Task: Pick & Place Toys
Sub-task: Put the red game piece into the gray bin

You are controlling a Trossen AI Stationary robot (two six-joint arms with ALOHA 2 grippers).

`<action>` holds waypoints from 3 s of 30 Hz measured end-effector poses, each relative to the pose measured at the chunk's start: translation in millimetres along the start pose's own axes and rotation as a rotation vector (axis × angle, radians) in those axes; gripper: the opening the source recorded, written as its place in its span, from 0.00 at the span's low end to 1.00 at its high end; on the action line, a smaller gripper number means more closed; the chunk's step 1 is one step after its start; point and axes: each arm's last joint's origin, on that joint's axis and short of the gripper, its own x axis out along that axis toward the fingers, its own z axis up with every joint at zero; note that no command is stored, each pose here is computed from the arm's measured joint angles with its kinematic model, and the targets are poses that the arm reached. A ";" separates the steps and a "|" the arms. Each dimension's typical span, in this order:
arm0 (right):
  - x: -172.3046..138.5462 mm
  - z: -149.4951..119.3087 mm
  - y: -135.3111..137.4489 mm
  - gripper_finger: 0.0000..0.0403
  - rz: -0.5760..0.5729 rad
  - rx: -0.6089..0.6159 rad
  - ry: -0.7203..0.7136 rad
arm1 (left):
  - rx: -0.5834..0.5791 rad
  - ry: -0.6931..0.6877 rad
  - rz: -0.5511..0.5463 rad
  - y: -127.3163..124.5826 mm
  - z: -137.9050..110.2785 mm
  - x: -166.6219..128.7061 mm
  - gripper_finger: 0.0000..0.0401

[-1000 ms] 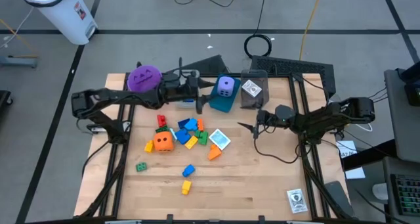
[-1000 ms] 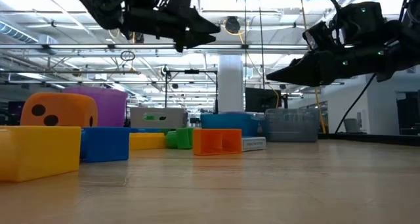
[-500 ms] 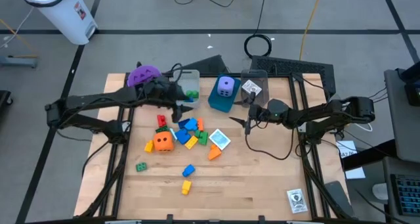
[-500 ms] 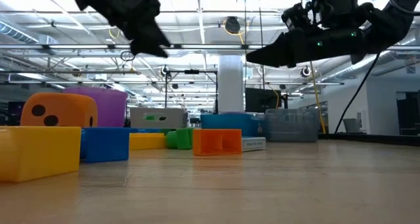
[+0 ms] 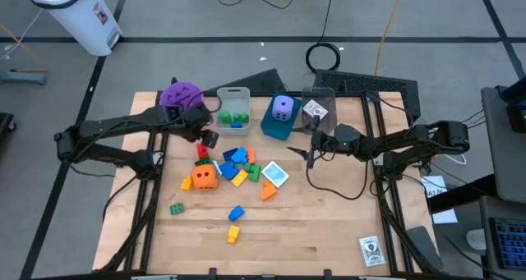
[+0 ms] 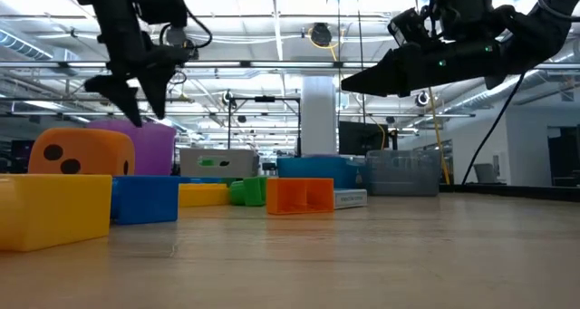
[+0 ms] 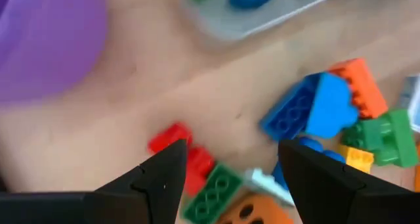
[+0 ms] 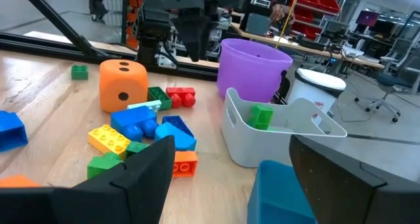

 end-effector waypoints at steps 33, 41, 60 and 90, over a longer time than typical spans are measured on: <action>-0.1 -3.2 0.7 0.72 0.007 0.003 0.034 | -0.299 0.230 0.352 -15.1 -13.7 70.7 0.61; -0.1 -3.4 0.7 0.71 0.007 0.003 0.035 | -0.339 0.252 0.466 -8.1 -17.9 70.2 0.61; -0.1 -3.4 0.6 0.71 0.006 0.018 0.035 | -0.304 0.277 0.486 -10.7 -15.9 91.9 0.61; -0.1 -3.3 0.5 0.71 0.006 0.017 0.034 | -0.049 0.321 0.452 -8.8 -12.7 91.4 0.25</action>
